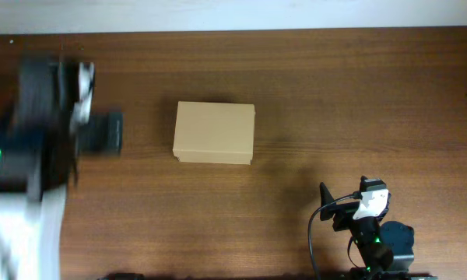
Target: Pack container
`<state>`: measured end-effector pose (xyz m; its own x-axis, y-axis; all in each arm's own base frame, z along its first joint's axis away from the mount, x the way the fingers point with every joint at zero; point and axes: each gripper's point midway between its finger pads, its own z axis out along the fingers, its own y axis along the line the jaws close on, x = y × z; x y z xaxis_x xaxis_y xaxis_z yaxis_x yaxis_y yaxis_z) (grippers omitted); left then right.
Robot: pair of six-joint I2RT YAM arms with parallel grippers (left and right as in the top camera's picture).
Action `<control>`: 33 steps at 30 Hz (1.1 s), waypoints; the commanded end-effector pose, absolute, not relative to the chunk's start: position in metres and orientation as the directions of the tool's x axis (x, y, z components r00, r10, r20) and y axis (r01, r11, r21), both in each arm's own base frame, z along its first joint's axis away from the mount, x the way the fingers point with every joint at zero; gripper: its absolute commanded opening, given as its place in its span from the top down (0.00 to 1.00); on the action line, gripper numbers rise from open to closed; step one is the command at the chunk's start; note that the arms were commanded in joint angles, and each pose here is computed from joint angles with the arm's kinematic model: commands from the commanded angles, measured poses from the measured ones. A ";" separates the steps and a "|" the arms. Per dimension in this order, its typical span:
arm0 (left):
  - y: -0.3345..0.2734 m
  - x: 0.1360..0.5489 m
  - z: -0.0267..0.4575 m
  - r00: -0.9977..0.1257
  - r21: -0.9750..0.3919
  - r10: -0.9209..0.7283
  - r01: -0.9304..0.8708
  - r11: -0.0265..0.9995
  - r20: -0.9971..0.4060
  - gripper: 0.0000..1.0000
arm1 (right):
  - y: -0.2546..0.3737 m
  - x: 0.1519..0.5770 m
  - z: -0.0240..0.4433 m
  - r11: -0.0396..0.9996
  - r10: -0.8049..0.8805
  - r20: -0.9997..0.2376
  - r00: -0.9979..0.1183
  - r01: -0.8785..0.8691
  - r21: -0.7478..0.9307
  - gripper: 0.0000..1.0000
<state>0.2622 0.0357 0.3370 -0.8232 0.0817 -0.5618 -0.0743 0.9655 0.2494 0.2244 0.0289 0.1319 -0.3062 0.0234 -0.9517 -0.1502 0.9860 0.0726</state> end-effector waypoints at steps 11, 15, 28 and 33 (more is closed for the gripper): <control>0.051 0.189 0.349 -0.142 0.192 0.157 -0.281 0.940 -0.977 0.00 | 0.028 0.225 0.131 0.987 0.030 -0.953 -0.302 -0.141 0.076 0.01; 0.052 0.193 0.355 0.118 0.105 0.151 -0.325 0.940 -0.981 0.00 | 0.028 0.225 0.131 0.987 0.030 -0.953 -0.302 -0.141 0.076 0.01; 0.039 0.240 0.227 -0.036 0.161 0.157 -0.241 0.957 -0.987 0.00 | 0.028 0.225 0.131 0.987 0.030 -0.953 -0.302 -0.141 0.076 0.01; 0.037 0.244 0.188 -0.104 0.180 0.161 -0.224 0.958 -0.982 0.00 | 0.028 0.225 0.131 0.987 0.030 -0.953 -0.302 -0.141 0.076 0.01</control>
